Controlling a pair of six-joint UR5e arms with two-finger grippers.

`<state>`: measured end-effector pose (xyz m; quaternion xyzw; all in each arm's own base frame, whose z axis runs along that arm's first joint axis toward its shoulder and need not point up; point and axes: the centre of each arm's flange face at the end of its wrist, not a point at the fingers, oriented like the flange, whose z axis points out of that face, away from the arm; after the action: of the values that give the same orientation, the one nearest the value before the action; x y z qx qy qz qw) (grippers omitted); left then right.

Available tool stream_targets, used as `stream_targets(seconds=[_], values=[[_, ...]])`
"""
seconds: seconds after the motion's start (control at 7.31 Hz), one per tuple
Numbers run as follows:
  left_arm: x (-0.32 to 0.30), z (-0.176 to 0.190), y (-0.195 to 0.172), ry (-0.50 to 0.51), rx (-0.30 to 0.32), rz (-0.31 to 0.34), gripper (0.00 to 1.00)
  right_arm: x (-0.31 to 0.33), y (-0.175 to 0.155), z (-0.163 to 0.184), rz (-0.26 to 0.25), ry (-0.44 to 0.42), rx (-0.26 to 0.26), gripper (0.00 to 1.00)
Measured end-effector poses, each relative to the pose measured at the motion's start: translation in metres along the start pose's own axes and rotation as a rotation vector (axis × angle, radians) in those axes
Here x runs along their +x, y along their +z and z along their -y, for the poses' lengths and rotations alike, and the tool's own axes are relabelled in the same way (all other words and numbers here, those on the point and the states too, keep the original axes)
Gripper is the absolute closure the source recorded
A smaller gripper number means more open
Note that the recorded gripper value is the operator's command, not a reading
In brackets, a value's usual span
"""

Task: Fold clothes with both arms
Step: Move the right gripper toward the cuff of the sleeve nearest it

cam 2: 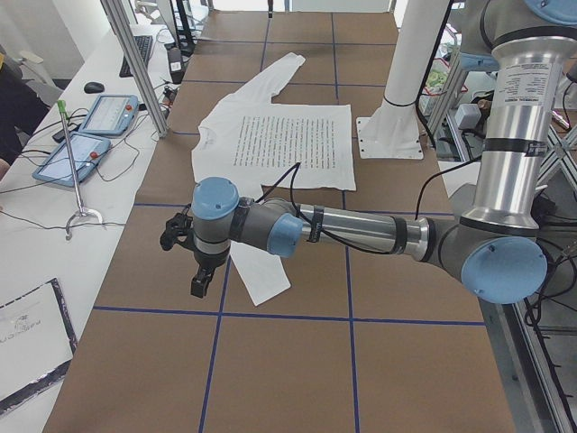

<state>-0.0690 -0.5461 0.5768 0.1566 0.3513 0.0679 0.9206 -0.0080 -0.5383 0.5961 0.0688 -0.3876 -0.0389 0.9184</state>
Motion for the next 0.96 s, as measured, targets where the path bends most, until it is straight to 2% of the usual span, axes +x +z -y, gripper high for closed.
stream_targets(seconds=[0.14,0.41,0.68,0.96], values=[[0.001,0.0,-0.001,0.002,0.003,0.0,0.01,-0.002,0.014,-0.007,0.018,-0.024,0.01,0.0],[0.002,0.001,-0.003,0.003,0.006,0.0,0.01,-0.001,0.043,-0.027,0.06,0.04,-0.03,0.04],[0.003,0.001,-0.003,0.003,0.007,0.0,0.01,-0.001,0.068,-0.046,0.088,0.185,-0.062,0.09],[0.004,0.002,-0.005,0.004,0.01,0.0,0.01,-0.024,0.102,-0.062,0.104,0.316,-0.045,0.14]])
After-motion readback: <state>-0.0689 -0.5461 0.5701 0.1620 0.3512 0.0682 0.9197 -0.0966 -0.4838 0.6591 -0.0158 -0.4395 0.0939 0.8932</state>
